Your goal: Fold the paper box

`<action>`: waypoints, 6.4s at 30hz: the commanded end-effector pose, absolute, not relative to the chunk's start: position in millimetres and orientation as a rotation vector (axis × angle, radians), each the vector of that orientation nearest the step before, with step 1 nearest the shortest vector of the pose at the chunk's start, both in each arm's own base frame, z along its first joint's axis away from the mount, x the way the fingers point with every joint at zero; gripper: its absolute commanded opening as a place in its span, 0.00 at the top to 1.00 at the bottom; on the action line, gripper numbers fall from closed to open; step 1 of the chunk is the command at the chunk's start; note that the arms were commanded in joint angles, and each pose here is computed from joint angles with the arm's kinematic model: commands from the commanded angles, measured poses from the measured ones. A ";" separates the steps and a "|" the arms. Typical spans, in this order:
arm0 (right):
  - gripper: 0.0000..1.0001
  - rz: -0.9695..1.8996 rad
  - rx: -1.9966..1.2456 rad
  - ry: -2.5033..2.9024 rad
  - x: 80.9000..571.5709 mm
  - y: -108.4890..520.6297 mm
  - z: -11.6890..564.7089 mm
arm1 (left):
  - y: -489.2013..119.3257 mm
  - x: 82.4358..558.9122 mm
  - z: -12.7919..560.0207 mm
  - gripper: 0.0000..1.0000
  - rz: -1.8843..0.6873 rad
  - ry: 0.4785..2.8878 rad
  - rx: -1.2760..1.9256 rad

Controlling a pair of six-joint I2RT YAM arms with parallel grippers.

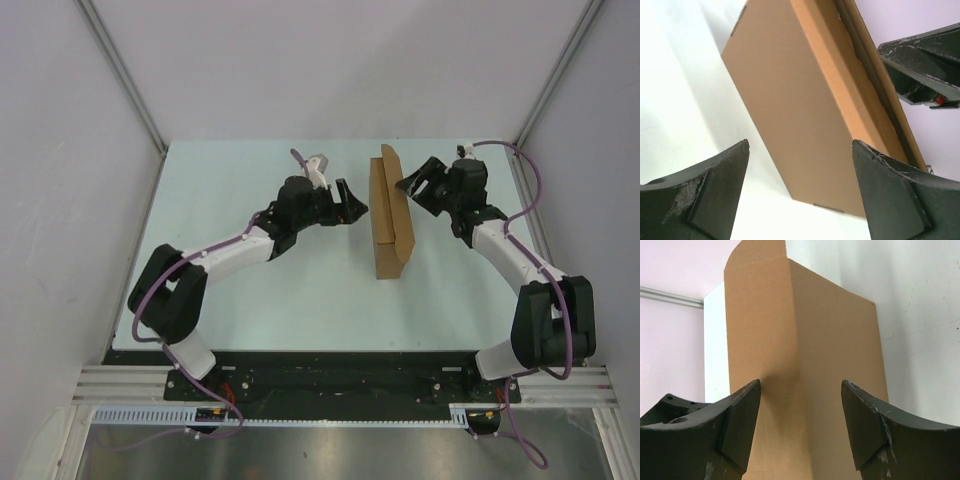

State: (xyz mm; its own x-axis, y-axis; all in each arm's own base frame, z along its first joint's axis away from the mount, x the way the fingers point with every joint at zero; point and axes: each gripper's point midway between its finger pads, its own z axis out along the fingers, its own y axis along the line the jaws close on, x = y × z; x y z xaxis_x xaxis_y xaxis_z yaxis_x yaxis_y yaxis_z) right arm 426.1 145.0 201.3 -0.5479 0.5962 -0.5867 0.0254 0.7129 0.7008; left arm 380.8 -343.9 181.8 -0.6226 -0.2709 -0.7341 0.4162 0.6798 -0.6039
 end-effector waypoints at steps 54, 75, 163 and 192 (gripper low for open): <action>0.55 0.494 0.477 2.143 409.4 127.9 184.3 | -380.9 391.1 159.3 0.15 -0.690 2.213 0.008; 0.46 0.356 0.563 2.005 377.7 64.9 242.8 | -321.0 435.8 163.1 0.14 -0.638 2.184 -0.124; 0.59 1.651 0.114 2.351 444.7 289.1 19.1 | -139.4 434.0 92.0 0.15 -0.535 2.235 -0.630; 0.30 0.616 0.613 2.039 509.0 104.2 202.2 | -72.1 430.7 167.2 0.13 -0.434 2.016 -0.696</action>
